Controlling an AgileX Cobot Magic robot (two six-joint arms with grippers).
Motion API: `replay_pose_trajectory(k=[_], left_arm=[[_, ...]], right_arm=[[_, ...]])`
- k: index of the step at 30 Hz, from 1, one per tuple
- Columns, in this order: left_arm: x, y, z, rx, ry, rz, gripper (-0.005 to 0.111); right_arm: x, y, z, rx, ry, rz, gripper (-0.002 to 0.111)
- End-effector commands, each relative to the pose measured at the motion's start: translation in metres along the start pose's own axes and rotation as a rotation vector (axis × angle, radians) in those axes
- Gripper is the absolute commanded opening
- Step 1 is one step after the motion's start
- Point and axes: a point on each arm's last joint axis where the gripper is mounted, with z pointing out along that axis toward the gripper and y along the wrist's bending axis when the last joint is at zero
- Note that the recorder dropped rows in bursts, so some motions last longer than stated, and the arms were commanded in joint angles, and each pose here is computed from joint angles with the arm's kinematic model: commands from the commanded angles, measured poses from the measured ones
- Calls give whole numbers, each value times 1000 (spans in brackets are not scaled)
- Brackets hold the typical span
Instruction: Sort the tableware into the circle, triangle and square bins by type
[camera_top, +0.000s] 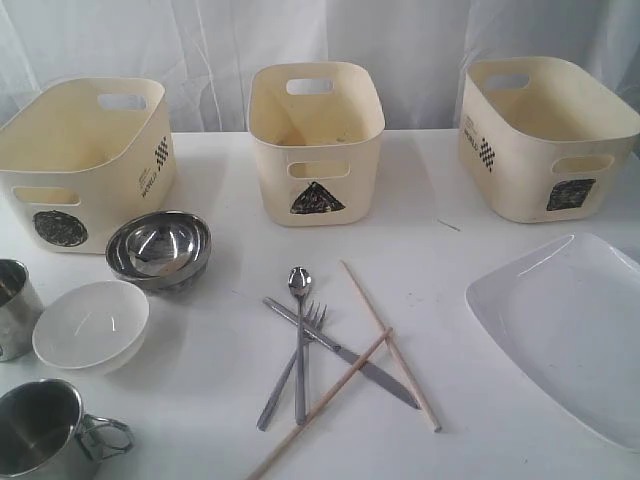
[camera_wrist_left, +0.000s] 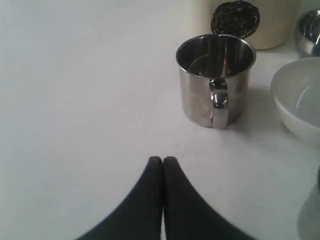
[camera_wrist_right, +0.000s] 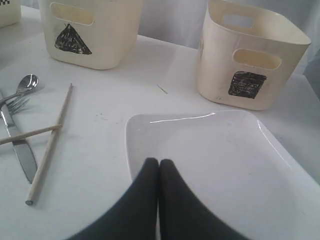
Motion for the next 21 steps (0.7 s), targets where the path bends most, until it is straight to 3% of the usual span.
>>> replay_pose_trajectory(k=[1, 2, 4, 6, 8, 13, 17, 21], left_arm=[[-1, 5, 0, -56, -17, 289, 0], [-4, 5, 0, -57, -52, 282, 0], [-15, 2, -1, -35, -171, 135, 0], [-29, 2, -5, 14, -333, -183, 0], [-39, 4, -9, 41, -461, -384, 0], [-58, 13, -23, 56, -740, -541, 0], [-71, 19, -38, 161, -963, -770, 0], [-79, 23, -55, 205, -1184, -795, 0]], right_arm=[[1, 0, 0, -1, -7, -1, 0], [1, 0, 0, -1, -7, -1, 0], [1, 0, 0, -1, -7, -1, 0], [1, 0, 0, -1, -7, -1, 0], [1, 0, 0, -1, -7, -1, 0], [1, 0, 0, -1, -7, -1, 0], [1, 0, 0, -1, -7, -1, 0], [1, 0, 0, -1, -7, -1, 0]])
